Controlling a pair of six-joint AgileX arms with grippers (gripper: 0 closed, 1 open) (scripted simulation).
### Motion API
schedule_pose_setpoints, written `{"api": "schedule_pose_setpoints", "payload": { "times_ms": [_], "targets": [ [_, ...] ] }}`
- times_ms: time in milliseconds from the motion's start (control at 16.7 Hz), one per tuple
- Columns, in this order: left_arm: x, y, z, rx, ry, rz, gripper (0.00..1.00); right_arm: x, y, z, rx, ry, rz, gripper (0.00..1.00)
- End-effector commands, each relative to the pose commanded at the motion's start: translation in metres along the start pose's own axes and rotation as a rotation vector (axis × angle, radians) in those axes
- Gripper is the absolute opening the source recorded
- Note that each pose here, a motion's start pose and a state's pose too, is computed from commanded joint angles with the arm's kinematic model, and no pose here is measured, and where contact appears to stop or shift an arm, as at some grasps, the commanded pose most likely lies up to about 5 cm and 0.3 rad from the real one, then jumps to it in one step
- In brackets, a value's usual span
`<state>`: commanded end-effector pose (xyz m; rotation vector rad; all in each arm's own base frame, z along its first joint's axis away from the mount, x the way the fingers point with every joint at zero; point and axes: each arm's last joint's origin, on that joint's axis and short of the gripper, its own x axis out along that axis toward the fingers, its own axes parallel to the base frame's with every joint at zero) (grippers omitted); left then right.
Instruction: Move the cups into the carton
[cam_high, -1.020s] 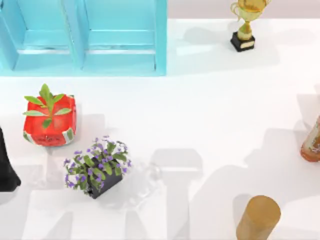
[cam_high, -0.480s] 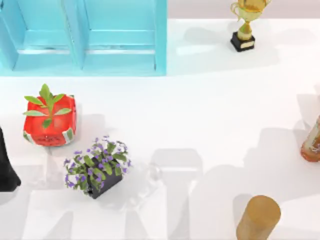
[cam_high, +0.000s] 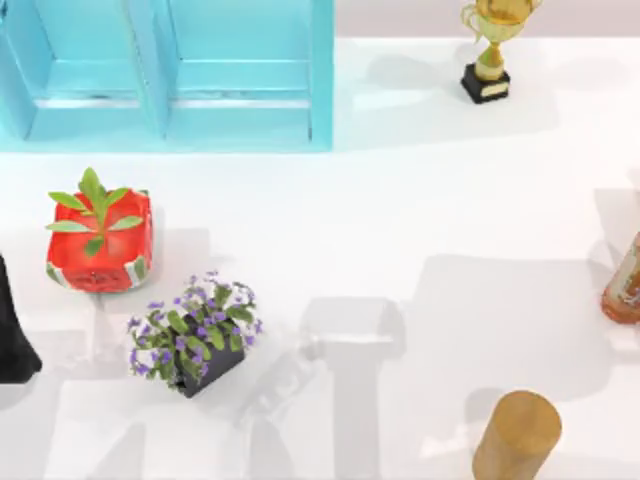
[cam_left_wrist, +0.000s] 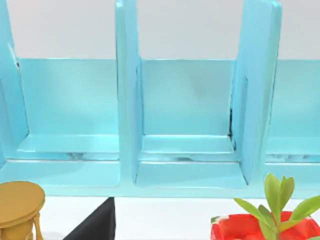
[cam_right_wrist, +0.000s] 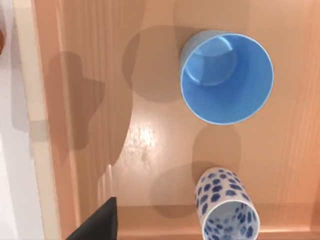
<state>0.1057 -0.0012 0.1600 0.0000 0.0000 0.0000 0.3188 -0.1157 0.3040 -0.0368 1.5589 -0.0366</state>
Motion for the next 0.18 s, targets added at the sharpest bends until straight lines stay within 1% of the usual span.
{"api": "schedule_pose_setpoints", "payload": {
  "times_ms": [180],
  "targets": [
    [0.0, 0.0, 0.0, 0.0, 0.0, 0.0, 1.0, -0.0095, 0.0, -0.0023, 0.003, -0.002, -0.001, 1.0]
  ]
}}
